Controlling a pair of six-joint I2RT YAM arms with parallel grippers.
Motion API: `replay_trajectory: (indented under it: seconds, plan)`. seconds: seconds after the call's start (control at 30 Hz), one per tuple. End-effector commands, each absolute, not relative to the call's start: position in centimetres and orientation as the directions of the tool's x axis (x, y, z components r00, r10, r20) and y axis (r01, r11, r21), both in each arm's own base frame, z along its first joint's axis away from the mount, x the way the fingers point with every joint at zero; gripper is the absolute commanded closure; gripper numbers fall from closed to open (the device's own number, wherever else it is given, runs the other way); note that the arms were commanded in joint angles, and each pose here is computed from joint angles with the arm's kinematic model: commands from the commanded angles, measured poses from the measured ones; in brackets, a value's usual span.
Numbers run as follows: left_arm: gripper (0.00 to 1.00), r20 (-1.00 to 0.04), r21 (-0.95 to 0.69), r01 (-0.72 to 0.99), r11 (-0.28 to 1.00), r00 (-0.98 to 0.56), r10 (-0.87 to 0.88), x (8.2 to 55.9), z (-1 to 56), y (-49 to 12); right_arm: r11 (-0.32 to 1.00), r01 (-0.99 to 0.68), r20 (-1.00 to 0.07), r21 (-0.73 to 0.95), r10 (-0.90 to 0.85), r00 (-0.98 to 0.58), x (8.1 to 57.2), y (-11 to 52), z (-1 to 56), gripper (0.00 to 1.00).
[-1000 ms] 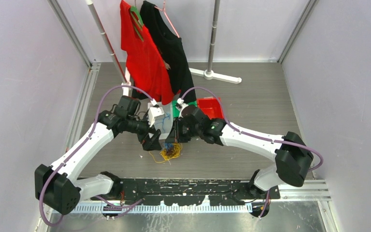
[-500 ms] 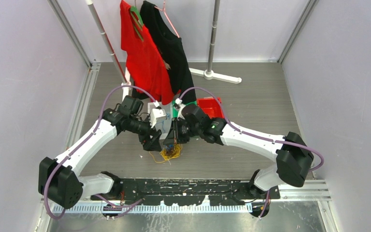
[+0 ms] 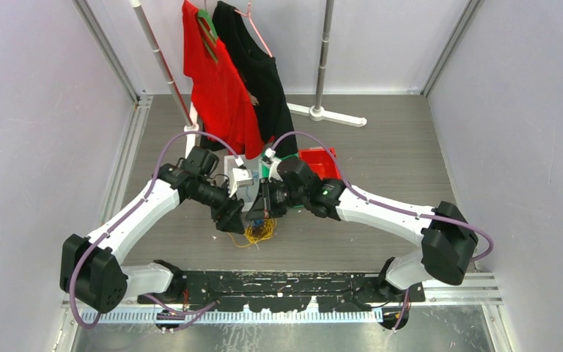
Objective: Untangle the cables
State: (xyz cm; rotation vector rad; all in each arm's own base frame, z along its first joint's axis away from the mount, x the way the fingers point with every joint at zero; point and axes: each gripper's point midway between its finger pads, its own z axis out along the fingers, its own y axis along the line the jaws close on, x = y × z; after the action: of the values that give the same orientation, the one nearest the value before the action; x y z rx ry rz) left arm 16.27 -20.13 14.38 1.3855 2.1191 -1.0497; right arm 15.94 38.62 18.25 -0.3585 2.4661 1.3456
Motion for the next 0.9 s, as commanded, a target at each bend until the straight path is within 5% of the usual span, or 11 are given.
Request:
replay_trajectory:
  seconds: [0.0,0.23,0.67,0.77,0.87]
  plan:
    - [0.29,-0.725,-0.393,0.904,0.171,-0.419,0.547,16.3,16.0,-21.4,0.41,-0.41,-0.45,0.814,0.001,-0.893,16.4,38.7,23.3,0.99]
    - [0.18,-0.803,-0.375,0.914,0.155,-0.404,0.438,16.4,16.9,-22.6,0.329,-0.369,-0.429,0.869,0.133,-0.893,17.7,37.2,26.9,0.99]
    - [0.18,-0.795,-0.522,0.847,0.103,-0.527,0.299,16.2,21.4,-24.8,0.222,-0.278,-0.328,0.934,0.231,-0.916,19.5,38.2,29.2,0.99]
    - [0.25,-0.79,-0.546,0.834,0.081,-0.544,0.284,15.8,22.0,-24.9,0.21,-0.27,-0.318,0.94,0.247,-0.915,20.0,38.5,29.8,0.99]
    - [0.43,-0.785,-0.554,0.828,0.087,-0.554,0.278,15.8,22.1,-24.9,0.214,-0.262,-0.314,0.941,0.259,-0.914,20.4,38.7,29.8,0.99]
